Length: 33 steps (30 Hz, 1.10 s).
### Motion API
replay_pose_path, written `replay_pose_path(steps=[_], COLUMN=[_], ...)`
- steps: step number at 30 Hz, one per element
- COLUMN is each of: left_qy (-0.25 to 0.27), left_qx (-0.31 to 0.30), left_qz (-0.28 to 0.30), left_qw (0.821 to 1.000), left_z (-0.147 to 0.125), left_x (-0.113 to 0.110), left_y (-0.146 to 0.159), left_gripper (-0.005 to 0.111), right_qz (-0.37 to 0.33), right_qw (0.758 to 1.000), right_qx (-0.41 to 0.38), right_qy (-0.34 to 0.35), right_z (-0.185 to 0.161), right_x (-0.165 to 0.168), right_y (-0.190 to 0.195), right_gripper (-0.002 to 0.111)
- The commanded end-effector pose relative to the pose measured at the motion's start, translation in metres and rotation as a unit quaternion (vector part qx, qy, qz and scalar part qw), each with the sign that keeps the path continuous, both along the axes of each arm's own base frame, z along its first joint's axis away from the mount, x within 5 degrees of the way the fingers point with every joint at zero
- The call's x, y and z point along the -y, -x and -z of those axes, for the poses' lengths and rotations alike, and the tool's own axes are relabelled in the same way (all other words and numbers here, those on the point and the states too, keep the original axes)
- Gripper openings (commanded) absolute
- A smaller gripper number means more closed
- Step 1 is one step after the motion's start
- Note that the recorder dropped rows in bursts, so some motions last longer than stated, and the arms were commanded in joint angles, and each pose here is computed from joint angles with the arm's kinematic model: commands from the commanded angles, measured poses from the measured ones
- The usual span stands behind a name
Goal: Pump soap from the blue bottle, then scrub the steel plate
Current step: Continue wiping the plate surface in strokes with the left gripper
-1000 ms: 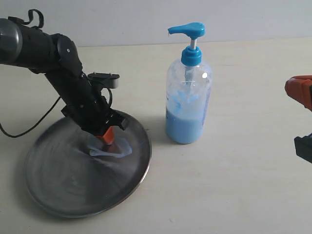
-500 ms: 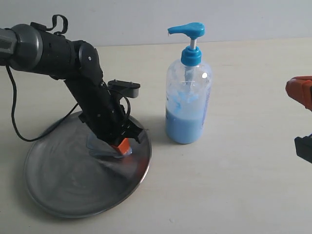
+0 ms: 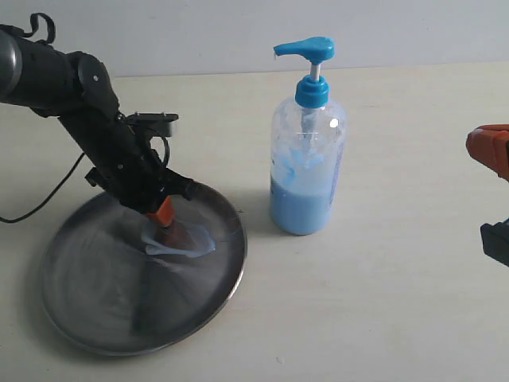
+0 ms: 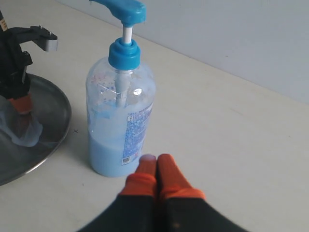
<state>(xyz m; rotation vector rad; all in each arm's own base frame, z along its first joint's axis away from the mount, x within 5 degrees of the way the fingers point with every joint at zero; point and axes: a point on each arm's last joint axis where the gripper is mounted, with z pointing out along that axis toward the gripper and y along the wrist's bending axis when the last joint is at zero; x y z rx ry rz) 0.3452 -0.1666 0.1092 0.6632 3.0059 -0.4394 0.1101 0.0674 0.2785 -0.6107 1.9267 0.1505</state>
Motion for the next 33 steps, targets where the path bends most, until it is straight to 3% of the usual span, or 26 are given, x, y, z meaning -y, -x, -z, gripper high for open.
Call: replay_pose_path(steps=[1, 19, 33], left_qy=[-0.008, -0.056, -0.049], left_qx=[0.002, -0.032, -0.015], left_qz=[-0.02, 0.004, 0.064], left_qw=[1.0, 0.998, 0.997], left_z=[0.005, -0.006, -0.006], left_x=[-0.017, -0.032, 0.015], left_y=[-0.007, 0.0, 0.019], left_gripper=[0.0, 0.0, 0.0], right_qz=[0.003, 0.003, 0.003], right_qw=[1.0, 1.0, 1.0], right_qx=[-0.001, -0.001, -0.002], right_qy=[-0.005, -0.005, -0.006], right_z=[0.0, 0.0, 0.0], right_x=[0.0, 0.0, 0.0], right_y=[0.0, 0.0, 0.0], right_gripper=[0.0, 0.0, 0.0])
